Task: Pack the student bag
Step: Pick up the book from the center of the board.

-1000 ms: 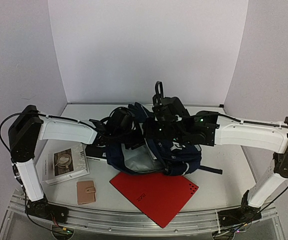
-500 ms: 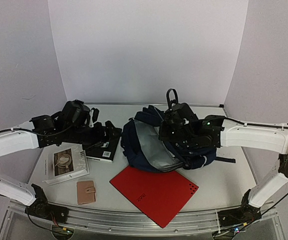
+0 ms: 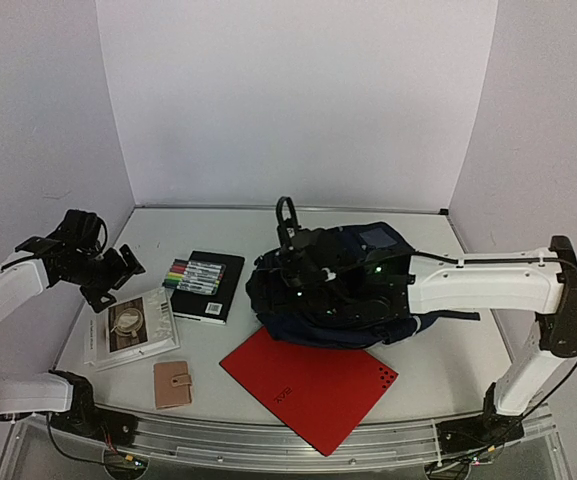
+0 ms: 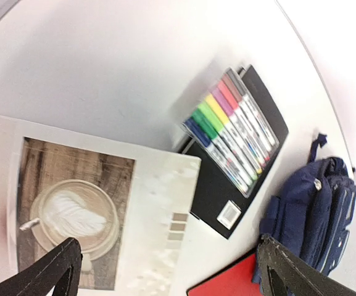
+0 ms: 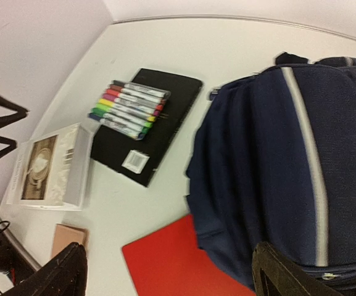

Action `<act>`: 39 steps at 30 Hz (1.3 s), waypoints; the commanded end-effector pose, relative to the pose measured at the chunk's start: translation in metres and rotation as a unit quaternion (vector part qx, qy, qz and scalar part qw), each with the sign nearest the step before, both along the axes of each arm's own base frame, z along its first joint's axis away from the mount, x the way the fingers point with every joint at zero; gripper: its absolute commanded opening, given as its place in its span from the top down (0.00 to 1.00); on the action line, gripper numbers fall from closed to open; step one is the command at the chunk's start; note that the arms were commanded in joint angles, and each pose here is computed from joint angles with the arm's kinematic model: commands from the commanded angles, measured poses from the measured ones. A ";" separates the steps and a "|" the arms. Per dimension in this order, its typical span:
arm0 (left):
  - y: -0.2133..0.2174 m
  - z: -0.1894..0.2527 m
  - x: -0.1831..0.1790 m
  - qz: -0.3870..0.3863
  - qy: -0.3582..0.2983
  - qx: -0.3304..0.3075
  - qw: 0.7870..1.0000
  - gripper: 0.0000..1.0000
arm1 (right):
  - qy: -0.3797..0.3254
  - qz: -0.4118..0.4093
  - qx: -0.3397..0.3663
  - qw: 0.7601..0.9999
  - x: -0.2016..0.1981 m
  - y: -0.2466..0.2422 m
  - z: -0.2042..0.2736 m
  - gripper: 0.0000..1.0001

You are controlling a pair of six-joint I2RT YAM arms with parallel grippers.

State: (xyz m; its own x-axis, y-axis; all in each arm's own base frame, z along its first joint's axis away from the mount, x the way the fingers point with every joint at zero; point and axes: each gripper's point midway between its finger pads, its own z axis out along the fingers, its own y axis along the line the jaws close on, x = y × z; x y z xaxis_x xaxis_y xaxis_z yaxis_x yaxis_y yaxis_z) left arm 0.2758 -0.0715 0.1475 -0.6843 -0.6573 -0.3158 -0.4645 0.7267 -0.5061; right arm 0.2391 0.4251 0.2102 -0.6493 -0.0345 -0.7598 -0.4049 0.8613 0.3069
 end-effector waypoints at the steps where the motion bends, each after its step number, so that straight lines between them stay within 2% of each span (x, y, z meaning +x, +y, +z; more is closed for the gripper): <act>1: 0.030 -0.009 -0.012 0.048 0.004 0.027 0.998 0.00 | 0.030 0.075 0.072 0.994 -0.019 0.069 -0.001 0.11; 6: 0.055 -0.024 -0.023 0.105 0.005 0.037 0.994 0.00 | 0.069 0.155 0.144 0.975 -0.036 0.132 -0.011 0.19; 15: 0.053 -0.031 -0.036 0.122 -0.002 0.008 0.992 0.00 | 0.123 0.217 0.170 0.953 -0.043 0.204 -0.063 0.39; 26: 0.040 -0.014 -0.044 0.087 -0.031 -0.023 0.995 0.00 | 0.167 0.197 0.177 0.950 -0.030 0.232 -0.122 0.52; 32: 0.036 -0.008 -0.046 0.076 -0.035 -0.029 0.996 0.00 | 0.179 0.188 0.197 0.946 -0.021 0.240 -0.131 0.59; 39: 0.034 -0.004 -0.049 0.073 -0.039 -0.034 0.996 0.00 | 0.186 0.185 0.220 0.940 -0.016 0.245 -0.128 0.72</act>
